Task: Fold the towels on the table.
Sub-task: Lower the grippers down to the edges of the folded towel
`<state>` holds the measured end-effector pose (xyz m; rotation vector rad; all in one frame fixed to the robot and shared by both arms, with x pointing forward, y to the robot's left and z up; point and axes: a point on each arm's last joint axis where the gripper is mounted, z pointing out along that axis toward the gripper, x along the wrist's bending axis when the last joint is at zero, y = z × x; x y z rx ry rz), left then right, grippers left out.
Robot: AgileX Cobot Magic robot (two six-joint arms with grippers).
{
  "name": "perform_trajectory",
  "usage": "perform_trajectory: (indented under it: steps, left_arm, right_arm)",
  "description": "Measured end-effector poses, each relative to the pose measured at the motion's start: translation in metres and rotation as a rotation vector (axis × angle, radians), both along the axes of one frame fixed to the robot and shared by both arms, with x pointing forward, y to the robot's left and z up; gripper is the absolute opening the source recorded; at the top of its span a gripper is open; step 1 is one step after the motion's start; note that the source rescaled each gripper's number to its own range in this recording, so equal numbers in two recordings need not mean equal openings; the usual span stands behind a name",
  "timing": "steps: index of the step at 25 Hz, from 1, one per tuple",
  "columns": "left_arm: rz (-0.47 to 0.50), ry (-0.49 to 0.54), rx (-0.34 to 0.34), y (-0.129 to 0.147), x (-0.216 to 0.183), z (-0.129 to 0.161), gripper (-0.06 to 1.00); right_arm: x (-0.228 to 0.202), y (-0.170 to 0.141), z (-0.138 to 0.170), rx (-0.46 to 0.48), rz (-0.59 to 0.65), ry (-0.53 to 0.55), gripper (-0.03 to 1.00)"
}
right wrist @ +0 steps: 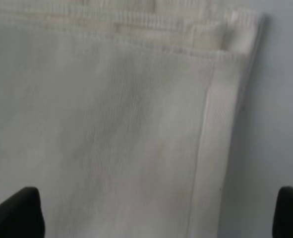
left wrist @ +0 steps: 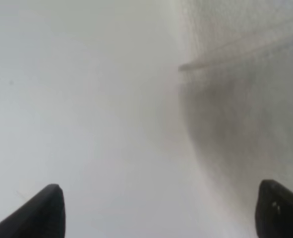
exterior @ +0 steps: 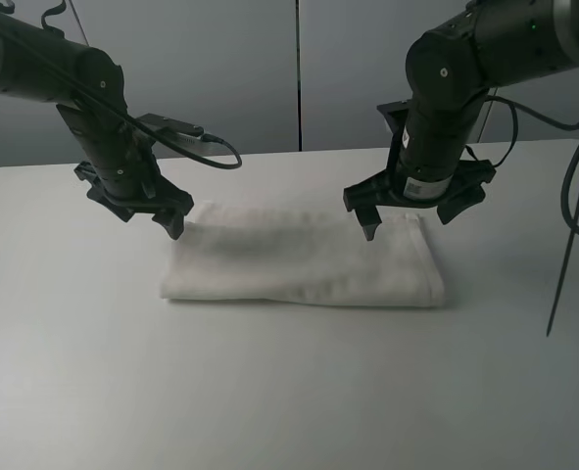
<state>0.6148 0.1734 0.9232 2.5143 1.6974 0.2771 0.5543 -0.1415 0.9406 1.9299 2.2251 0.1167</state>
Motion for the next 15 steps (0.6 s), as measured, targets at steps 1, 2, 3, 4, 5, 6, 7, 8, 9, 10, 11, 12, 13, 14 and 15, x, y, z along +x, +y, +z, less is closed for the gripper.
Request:
perform_trajectory:
  steps: [1,2,3,4,5,6,7,8,9,10,11,12,13,14,15]
  left_arm:
    - [-0.002,0.007,0.006,0.0,0.002,-0.004,0.98]
    - [-0.004,0.012,0.012,0.0,0.002,-0.007,0.98]
    - [-0.007,0.016,0.017,0.0,0.003,-0.01,0.98]
    - [-0.011,0.024,0.025,0.0,0.003,-0.014,0.98]
    - [-0.014,0.028,0.031,0.0,0.004,-0.017,0.98]
    - [-0.019,0.034,0.04,0.001,0.004,-0.021,0.98]
    - [-0.024,0.039,0.048,0.001,0.005,-0.025,0.98]
    - [-0.027,0.048,0.055,0.001,0.005,-0.03,0.98]
    - [-0.03,0.055,0.061,0.001,0.006,-0.034,0.98]
    - [-0.032,0.061,0.065,0.001,0.006,-0.039,0.98]
    - [-0.032,0.062,0.064,0.001,0.006,-0.043,0.98]
    - [-0.032,0.062,0.063,0.001,0.007,-0.044,0.98]
    - [-0.033,0.059,0.062,0.0,0.008,-0.045,0.98]
    - [-0.033,0.059,0.061,0.0,0.008,-0.046,0.98]
    - [-0.033,0.059,0.061,0.0,0.008,-0.047,0.98]
  right_arm:
    - [0.003,-0.001,-0.004,0.003,-0.009,0.015,1.0]
    - [0.004,-0.002,-0.008,0.006,-0.017,0.029,1.0]
    - [0.007,-0.004,-0.011,0.013,-0.029,0.042,1.0]
    - [0.009,-0.005,-0.014,0.017,-0.036,0.054,1.0]
    - [0.009,-0.007,-0.017,0.022,-0.046,0.067,1.0]
    - [0.011,-0.01,-0.019,0.03,-0.061,0.076,1.0]
    - [0.012,-0.012,-0.022,0.038,-0.07,0.088,1.0]
    - [0.013,-0.014,-0.024,0.042,-0.076,0.097,1.0]
    - [0.013,-0.014,-0.024,0.048,-0.079,0.103,1.0]
    - [0.014,-0.015,-0.026,0.049,-0.081,0.109,1.0]
    - [0.014,-0.016,-0.027,0.049,-0.081,0.112,1.0]
    - [0.014,-0.016,-0.027,0.049,-0.081,0.112,1.0]
    - [0.014,-0.016,-0.027,0.049,-0.079,0.112,1.0]
    - [0.014,-0.016,-0.027,0.05,-0.079,0.11,1.0]
    - [0.015,-0.016,-0.027,0.052,-0.078,0.107,1.0]
